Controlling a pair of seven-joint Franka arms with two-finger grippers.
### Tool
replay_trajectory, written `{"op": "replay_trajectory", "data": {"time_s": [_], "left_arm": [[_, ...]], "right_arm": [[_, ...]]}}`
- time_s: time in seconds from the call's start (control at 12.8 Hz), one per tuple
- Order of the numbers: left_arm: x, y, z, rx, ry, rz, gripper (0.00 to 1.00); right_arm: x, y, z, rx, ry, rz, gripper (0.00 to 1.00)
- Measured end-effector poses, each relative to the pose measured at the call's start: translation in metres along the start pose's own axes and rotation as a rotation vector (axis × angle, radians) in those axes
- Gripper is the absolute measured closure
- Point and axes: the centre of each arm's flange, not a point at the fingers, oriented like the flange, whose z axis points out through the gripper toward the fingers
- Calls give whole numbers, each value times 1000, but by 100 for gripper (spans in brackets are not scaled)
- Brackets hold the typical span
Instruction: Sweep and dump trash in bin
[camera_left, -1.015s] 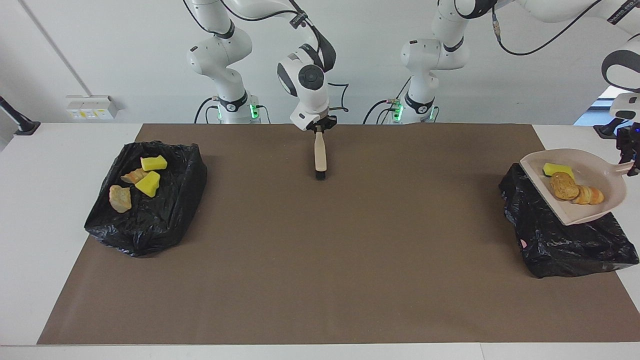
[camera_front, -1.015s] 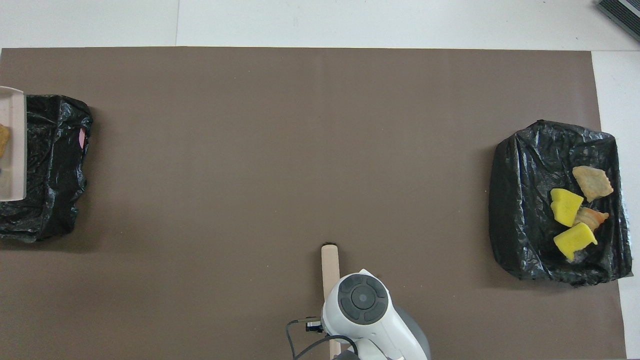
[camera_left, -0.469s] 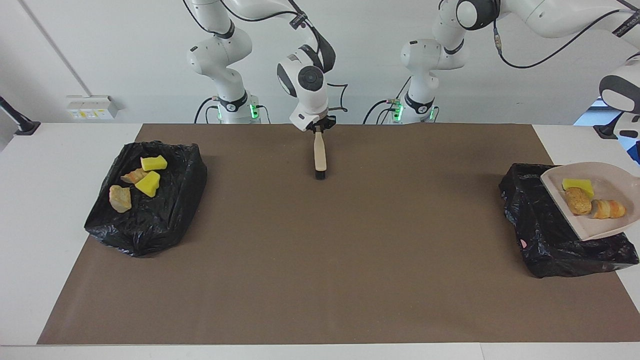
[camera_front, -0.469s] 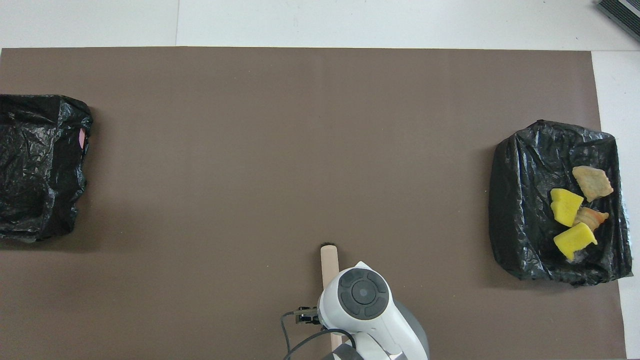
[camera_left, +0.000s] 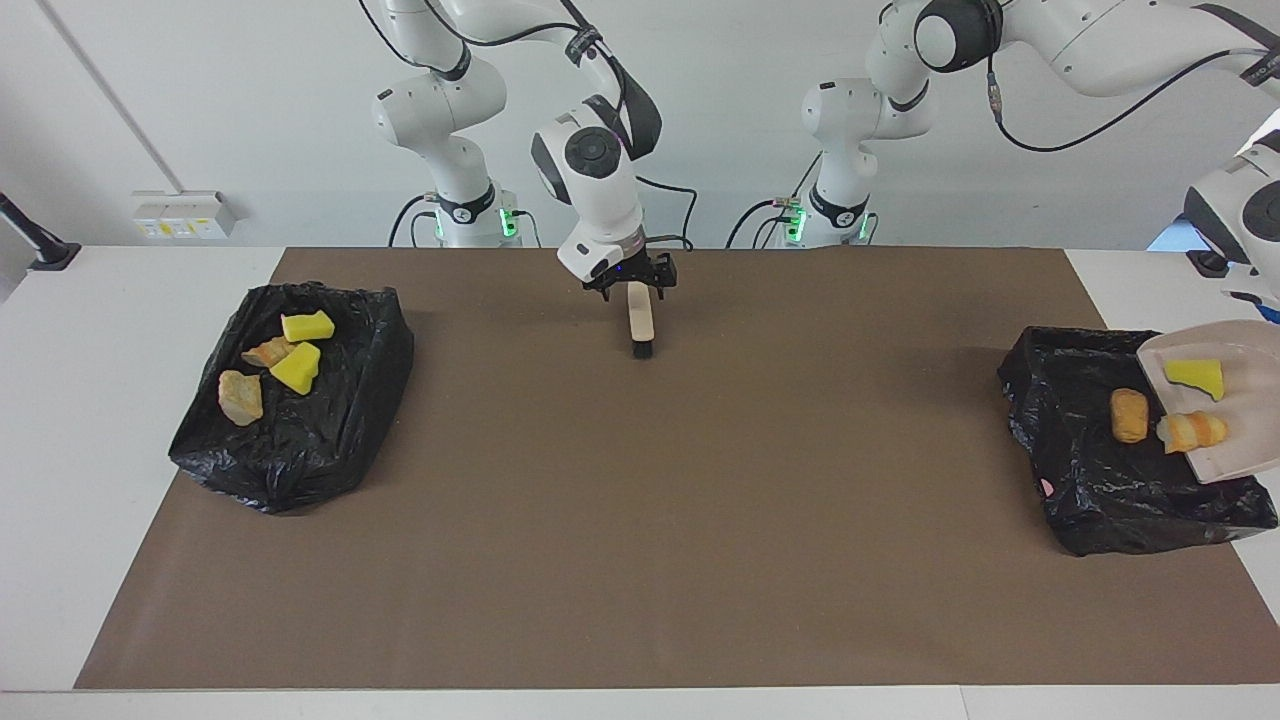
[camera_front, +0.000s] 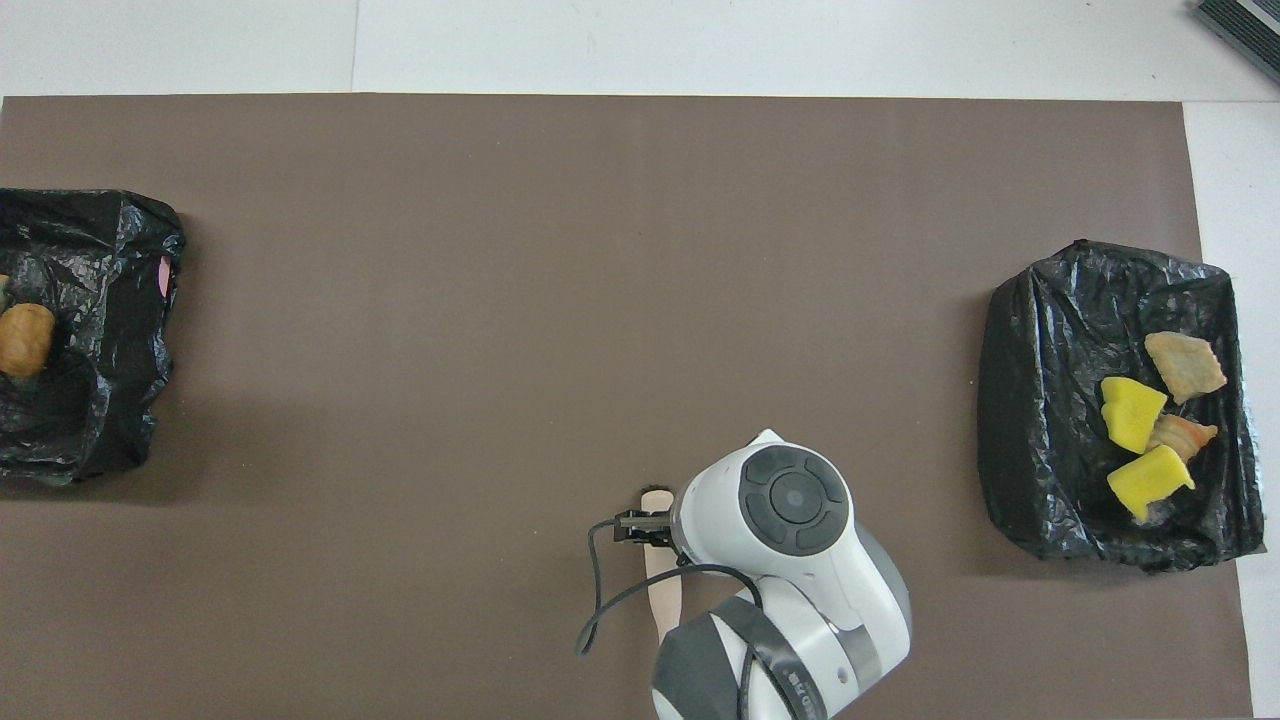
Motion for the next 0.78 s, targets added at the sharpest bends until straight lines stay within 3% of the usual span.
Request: {"op": "replay_trajectory", "data": {"time_s": [0.23, 0.47, 0.78], "left_arm": [[6, -5, -21, -43, -75, -12, 68], [8, -9, -42, -64, -148, -14, 68], [7, -12, -56, -63, -240, -36, 68]], "right_arm": [[39, 34, -13, -9, 98, 42, 0], [73, 75, -34, -88, 194, 46, 0], [99, 103, -72, -136, 241, 51, 0]]}}
